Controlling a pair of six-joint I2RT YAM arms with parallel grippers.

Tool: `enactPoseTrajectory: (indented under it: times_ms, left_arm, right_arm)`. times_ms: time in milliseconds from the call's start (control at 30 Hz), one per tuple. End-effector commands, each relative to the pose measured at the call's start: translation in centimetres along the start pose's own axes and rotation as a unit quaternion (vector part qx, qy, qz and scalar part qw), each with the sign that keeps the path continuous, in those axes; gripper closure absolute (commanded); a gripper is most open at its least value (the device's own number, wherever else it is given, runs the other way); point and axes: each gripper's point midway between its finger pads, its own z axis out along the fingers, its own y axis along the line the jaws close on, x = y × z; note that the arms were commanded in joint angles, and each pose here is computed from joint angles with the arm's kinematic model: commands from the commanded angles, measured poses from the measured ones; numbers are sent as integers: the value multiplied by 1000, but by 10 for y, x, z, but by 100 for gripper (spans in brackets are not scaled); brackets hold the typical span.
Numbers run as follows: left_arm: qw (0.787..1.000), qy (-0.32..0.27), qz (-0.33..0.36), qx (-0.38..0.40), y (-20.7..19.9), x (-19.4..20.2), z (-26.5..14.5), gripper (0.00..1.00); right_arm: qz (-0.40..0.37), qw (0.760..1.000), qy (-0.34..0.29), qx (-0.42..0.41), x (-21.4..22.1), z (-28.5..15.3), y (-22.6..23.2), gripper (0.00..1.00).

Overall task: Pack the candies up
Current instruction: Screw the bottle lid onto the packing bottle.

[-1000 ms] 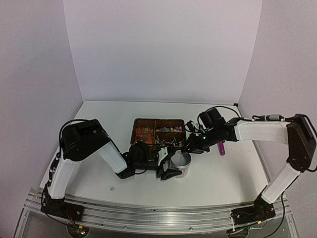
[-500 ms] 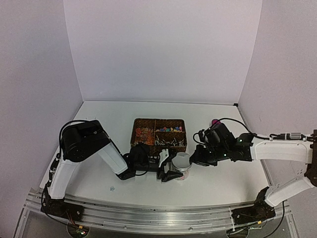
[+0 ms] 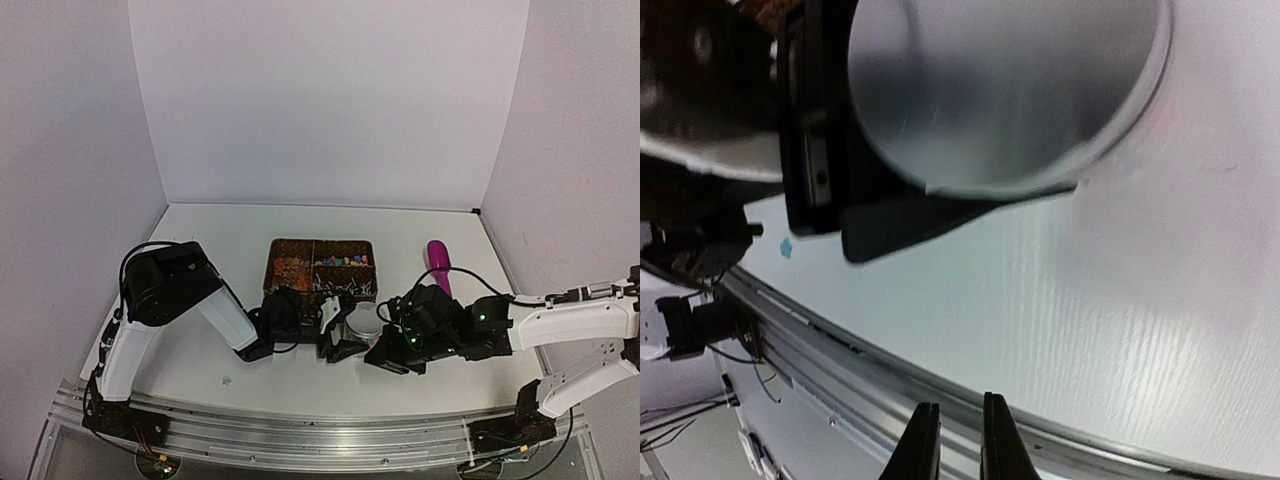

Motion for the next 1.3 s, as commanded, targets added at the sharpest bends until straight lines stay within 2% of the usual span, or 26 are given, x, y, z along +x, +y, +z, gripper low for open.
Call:
enactPoseTrajectory:
  times_ms: [0,133,333,467,700,933,1267]
  left_arm:
    - [999,21,-11,-26,13,8,-2,56]
    - [1000,16,-3,-5,5,6,-4,56]
    - [999,11,3,40,-11,2,-5,50]
    - [999,12,13,41,-12,-1,-6,40]
    - [997,3,54,59,-14,-23,-5,14]
    - [995,2,74,73,-17,-40,-9,1]
    - [992,-10,112,58,-19,-76,-31,0]
  right_arm:
    - [44,998,22,-44,7,-17,23,85]
    - [37,999,-13,-26,-6,-37,17,82]
    - [41,995,-88,4,-57,-71,1,74]
    - [42,992,-111,31,-77,-77,-16,71]
    - [23,989,-133,60,-96,-84,-24,57]
    - [7,986,-151,69,-111,-89,-20,50]
    - [-4,982,-172,78,-130,-96,-11,24]
